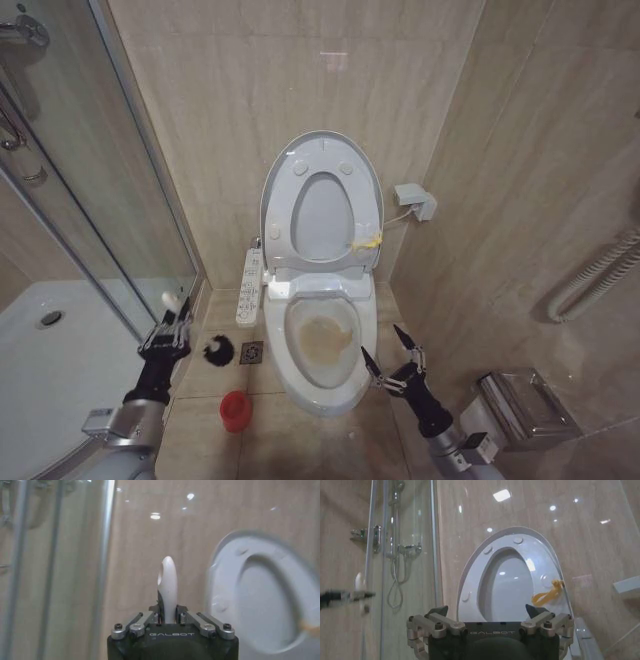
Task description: Open the toilet lid, clean the toilet bowl with a toilet brush, close the toilet lid, and flush.
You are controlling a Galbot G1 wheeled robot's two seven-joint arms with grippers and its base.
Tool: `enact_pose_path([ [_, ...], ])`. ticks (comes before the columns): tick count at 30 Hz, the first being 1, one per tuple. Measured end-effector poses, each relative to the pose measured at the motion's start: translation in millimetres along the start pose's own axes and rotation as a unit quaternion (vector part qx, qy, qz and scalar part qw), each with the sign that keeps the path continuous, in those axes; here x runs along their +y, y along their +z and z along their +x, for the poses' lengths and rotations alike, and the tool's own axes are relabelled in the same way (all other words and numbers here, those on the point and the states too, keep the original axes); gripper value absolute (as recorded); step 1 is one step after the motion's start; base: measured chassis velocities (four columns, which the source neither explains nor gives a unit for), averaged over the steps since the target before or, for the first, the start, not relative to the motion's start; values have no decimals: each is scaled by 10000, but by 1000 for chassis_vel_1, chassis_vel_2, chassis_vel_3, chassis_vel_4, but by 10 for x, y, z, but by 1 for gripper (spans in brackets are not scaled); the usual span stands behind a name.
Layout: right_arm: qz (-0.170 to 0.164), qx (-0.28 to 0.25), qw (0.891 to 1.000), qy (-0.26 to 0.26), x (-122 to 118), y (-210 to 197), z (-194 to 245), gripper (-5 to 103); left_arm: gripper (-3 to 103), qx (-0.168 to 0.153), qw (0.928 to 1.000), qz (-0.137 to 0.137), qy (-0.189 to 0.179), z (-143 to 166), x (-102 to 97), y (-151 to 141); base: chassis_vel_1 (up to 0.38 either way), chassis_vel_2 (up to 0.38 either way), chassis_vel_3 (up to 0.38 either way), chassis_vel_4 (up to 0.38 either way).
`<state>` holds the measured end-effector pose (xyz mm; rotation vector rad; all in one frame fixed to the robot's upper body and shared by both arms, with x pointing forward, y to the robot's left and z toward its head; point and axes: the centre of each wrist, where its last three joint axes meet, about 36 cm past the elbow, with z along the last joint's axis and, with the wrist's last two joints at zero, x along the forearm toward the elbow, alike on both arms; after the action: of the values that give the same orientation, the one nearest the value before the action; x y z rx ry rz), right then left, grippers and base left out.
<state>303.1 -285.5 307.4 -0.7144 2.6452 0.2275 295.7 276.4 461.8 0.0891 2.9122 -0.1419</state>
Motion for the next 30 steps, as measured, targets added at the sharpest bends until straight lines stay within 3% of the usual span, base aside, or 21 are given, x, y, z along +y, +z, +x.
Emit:
enact_pose_path([
  [2,4,5,10000,15,-3,-2,7,100,19,7,9998,75,195,-12,-51,-127,0,0,0,0],
  [5,8,7,10000,64,-8,-3,19,100,19,14,9952,191,964,-95,-121,-431,0,0,0,0],
  [6,8,7,10000,64,-8,-3,19,100,19,14,9952,191,964,-95,-121,-431,0,0,0,0],
  [10,-28,-9,9999,164,20,6,35,100,19,204,9774,306,2082,-375,19,-587,0,0,0,0],
  [11,-28,-9,9999,164,20,6,35,100,19,204,9774,306,2082,-375,19,-587,0,0,0,0],
  [15,-65,-29,9997,242,80,16,51,100,19,399,9511,409,3036,-757,197,-525,0,0,0,0],
  [16,-65,-29,9997,242,80,16,51,100,19,399,9511,409,3036,-757,197,-525,0,0,0,0],
  [19,-81,-15,9994,322,135,34,87,100,19,344,9275,575,3678,-1109,252,-465,0,0,0,0],
  [20,-81,-15,9994,322,135,34,87,100,19,344,9275,575,3678,-1109,252,-465,0,0,0,0],
  [22,-79,-6,9993,364,158,40,107,100,19,184,9126,648,4032,-1324,266,-420,0,0,0,0],
  [23,-84,-12,9991,412,181,48,120,100,19,155,9005,706,4287,-1458,240,-327,0,0,0,0],
  [24,-84,-12,9991,412,181,48,120,100,19,155,9005,706,4287,-1458,240,-327,0,0,0,0],
  [28,-115,-39,9985,528,247,74,132,100,19,203,8775,820,4721,-1772,138,-30,0,0,0,0],
  [29,-115,-39,9985,528,247,74,132,100,19,203,8775,820,4721,-1772,138,-30,0,0,0,0],
  [30,-121,-40,9983,562,261,81,138,100,19,228,8726,803,4813,-1883,124,47,0,0,0,0],
])
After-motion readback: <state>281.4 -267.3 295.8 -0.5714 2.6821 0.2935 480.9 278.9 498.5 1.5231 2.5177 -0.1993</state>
